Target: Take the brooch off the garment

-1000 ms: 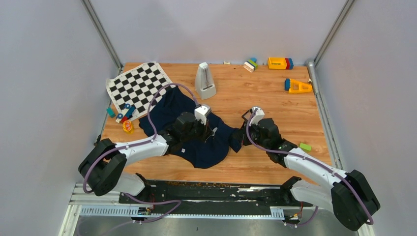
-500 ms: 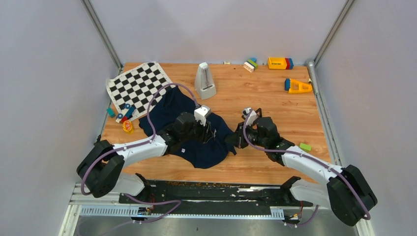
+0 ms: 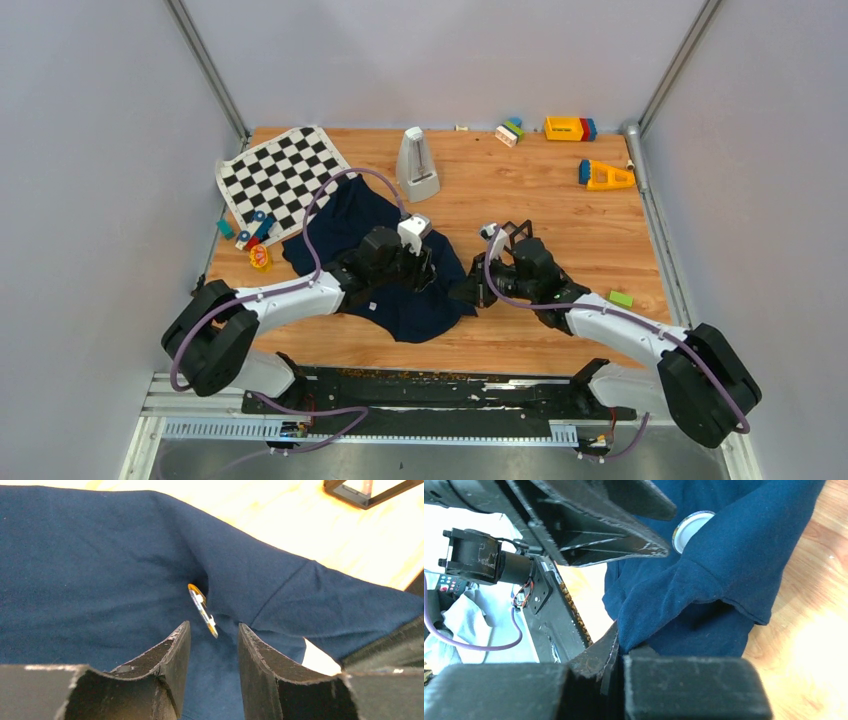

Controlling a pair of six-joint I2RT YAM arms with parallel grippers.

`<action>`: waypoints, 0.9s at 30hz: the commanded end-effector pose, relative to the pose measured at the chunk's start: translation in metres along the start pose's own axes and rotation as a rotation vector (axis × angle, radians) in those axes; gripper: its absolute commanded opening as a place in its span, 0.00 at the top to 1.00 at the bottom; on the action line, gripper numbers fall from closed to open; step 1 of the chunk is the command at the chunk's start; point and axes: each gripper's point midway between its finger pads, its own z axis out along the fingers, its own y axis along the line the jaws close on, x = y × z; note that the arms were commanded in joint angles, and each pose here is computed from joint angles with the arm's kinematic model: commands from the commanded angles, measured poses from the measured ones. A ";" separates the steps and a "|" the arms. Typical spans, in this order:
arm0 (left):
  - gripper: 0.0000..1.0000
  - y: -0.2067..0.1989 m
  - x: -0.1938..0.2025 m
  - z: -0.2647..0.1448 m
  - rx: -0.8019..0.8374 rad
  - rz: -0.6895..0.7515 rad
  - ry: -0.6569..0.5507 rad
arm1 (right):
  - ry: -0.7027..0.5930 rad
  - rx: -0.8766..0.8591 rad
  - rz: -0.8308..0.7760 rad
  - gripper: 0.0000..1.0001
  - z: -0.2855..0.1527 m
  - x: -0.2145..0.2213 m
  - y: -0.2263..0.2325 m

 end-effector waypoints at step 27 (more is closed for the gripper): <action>1.00 0.026 -0.020 0.006 -0.032 -0.179 -0.108 | 0.051 -0.150 -0.099 1.00 0.016 -0.005 0.036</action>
